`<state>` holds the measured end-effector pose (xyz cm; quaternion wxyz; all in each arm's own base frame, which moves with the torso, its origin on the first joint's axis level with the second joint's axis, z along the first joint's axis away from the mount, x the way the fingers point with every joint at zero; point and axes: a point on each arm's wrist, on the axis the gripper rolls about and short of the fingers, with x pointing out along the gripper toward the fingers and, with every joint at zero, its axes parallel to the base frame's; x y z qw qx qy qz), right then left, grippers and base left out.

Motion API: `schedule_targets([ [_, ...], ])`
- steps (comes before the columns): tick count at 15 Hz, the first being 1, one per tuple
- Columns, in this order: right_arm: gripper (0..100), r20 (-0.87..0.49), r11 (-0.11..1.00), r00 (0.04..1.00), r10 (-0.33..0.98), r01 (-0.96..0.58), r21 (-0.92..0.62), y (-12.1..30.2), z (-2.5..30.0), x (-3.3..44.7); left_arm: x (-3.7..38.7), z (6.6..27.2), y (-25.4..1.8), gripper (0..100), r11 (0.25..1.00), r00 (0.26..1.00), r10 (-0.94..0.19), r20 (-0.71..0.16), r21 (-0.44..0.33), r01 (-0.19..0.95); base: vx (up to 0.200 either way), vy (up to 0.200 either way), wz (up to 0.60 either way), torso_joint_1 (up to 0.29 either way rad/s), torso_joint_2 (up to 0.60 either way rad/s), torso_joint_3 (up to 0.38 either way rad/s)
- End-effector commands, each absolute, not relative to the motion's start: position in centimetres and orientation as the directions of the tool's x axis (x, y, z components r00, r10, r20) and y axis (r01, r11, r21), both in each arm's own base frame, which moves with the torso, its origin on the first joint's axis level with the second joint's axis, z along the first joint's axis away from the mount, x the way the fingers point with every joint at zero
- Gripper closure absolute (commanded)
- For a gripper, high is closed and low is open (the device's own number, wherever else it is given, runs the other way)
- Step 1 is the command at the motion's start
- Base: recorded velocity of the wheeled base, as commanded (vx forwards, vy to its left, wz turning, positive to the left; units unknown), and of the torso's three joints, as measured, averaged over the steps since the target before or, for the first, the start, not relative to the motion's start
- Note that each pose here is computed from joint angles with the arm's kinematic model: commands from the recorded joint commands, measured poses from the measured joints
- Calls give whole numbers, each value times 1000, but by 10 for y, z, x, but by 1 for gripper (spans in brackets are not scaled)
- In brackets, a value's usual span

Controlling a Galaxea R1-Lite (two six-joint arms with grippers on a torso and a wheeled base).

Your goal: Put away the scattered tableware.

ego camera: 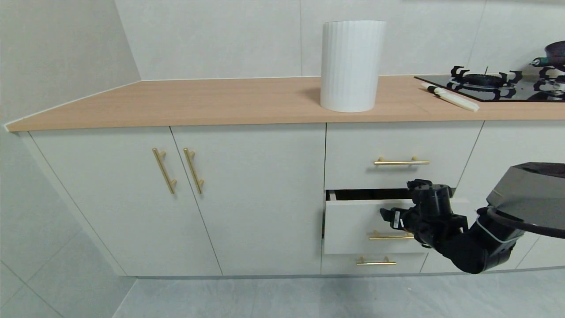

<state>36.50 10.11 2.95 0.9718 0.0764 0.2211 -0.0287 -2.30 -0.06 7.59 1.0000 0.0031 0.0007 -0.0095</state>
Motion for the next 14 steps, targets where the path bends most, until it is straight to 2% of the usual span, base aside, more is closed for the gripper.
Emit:
schedule_targets([
  [1,0,-432,985,901,-38,107,137,97,13,374,-23,76,-1,0,1000,1000,-18,-2,6,18,0,0,0,0,0,0],
  [6,0,-396,982,917,-41,110,153,98,-4,386,-23,76,-1,0,1000,1000,-18,-2,6,18,0,0,0,0,0,0],
  [14,0,-306,957,943,-134,203,207,86,-19,418,-23,76,-1,0,1000,1000,-18,-2,6,18,0,0,0,0,0,0],
])
